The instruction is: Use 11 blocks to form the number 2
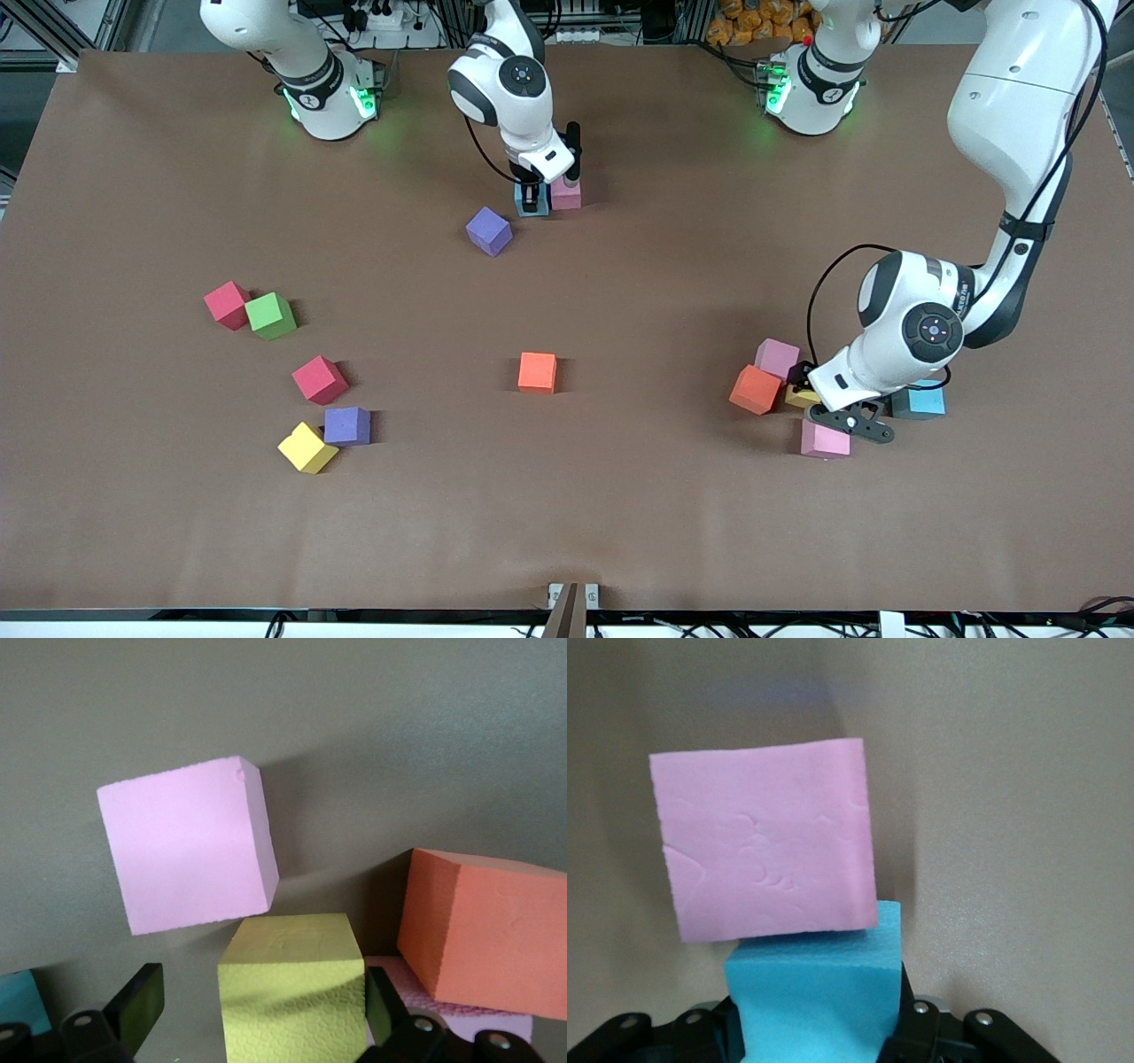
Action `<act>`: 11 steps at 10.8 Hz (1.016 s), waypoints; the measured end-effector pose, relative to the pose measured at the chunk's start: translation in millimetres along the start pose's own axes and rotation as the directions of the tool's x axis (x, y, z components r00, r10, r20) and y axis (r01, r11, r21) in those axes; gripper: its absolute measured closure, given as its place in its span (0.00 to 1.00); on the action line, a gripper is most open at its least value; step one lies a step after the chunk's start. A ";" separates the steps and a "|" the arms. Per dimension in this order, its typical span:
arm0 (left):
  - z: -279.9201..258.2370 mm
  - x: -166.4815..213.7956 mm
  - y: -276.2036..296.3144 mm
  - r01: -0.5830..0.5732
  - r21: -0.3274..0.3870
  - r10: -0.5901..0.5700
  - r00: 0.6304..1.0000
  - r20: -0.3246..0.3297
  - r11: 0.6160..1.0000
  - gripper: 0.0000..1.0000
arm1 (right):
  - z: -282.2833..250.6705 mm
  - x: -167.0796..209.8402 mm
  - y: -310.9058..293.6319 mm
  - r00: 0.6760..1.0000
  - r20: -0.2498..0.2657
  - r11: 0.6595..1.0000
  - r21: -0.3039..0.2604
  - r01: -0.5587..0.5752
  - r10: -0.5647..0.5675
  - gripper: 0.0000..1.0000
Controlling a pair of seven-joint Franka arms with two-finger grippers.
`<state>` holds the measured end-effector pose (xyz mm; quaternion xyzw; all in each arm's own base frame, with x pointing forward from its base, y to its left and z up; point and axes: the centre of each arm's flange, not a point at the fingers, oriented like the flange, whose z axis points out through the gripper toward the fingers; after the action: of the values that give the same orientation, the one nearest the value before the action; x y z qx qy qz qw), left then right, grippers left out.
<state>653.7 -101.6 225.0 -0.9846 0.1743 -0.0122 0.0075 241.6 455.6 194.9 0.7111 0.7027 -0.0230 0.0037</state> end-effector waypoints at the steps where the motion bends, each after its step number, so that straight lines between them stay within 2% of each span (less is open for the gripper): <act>1: 0.8 -0.1 0.1 0.000 -0.001 0.000 1.000 0.001 1.000 0.00 | 0.2 0.7 -1.1 1.000 0.000 1.000 0.000 -0.001 0.001 0.44; 9: 21.8 -3.4 5.2 -0.004 -0.018 0.005 1.000 0.029 1.000 0.00 | 1.0 4.3 -7.3 1.000 0.003 1.000 -0.003 -0.030 0.030 0.42; 10: 21.7 -3.3 4.8 -0.004 -0.018 0.004 1.000 0.029 1.000 0.00 | 2.1 4.6 -8.5 0.999 0.004 0.999 -0.003 -0.033 0.033 0.36; 11: 21.6 -3.4 4.1 -0.003 -0.018 0.003 1.000 0.029 1.000 0.00 | 5.0 5.2 -11.1 0.999 0.010 0.999 -0.003 -0.032 0.032 0.21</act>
<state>649.6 -104.1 203.2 -0.9844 0.1756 0.0036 0.0013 230.4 460.7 189.9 0.7222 0.6912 -0.0254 0.0087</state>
